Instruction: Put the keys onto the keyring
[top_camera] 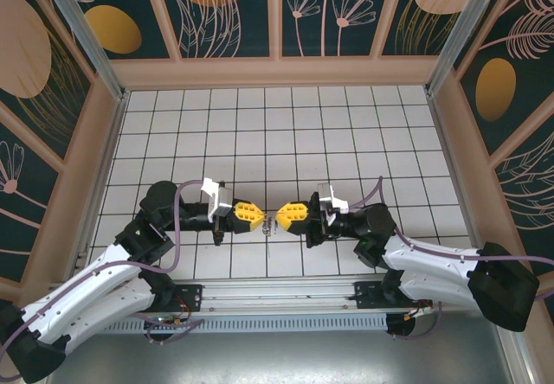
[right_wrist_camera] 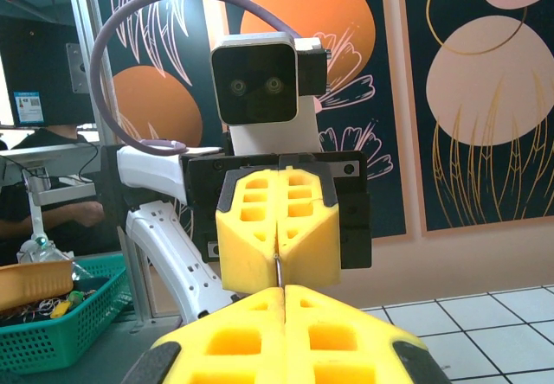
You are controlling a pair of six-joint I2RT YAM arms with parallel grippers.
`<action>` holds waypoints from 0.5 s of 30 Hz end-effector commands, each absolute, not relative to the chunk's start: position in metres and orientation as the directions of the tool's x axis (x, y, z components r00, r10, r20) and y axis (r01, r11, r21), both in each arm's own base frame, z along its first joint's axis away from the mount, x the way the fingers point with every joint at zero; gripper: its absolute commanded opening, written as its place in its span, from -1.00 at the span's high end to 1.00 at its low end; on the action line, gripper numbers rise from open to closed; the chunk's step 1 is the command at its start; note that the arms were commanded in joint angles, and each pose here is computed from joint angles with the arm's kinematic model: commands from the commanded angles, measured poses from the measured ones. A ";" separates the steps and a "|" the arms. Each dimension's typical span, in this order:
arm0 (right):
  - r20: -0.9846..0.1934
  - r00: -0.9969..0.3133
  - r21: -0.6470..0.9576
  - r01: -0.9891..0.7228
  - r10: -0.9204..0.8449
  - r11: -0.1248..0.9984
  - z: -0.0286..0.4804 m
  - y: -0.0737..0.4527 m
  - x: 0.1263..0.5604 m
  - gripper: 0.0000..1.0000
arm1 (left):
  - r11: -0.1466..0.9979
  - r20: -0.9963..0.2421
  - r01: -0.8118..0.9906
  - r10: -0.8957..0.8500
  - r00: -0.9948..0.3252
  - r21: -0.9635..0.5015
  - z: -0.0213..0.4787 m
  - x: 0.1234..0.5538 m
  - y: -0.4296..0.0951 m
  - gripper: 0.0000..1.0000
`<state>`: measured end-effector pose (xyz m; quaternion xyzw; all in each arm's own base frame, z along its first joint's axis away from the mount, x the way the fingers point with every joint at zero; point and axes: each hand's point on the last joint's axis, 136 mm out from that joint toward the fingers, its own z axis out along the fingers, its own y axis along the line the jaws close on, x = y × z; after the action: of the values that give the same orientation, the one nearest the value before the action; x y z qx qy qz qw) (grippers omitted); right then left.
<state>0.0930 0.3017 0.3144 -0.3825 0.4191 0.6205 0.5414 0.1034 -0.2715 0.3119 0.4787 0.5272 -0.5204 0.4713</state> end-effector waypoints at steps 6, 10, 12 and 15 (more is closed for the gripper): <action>-0.914 -0.091 0.066 -0.995 0.395 -0.077 0.331 0.295 0.085 1.00 | -0.011 -0.998 0.998 -0.022 -0.060 -0.060 0.325 0.101 -0.272 1.00; -0.914 -0.095 0.071 -0.995 0.394 -0.075 0.329 0.296 0.086 1.00 | -0.016 -0.998 0.998 -0.022 -0.059 -0.059 0.326 0.101 -0.273 1.00; -0.915 -0.097 0.071 -0.994 0.393 -0.079 0.329 0.297 0.086 1.00 | -0.015 -0.998 0.998 -0.023 -0.060 -0.060 0.326 0.101 -0.272 1.00; -0.915 -0.101 0.073 -0.994 0.392 -0.086 0.330 0.299 0.086 1.00 | -0.014 -0.998 0.998 -0.026 -0.057 -0.056 0.326 0.101 -0.272 1.00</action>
<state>0.0918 0.2999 0.3170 -0.3822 0.4163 0.6209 0.5433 0.1049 -0.2727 0.3098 0.4780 0.5305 -0.5199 0.4688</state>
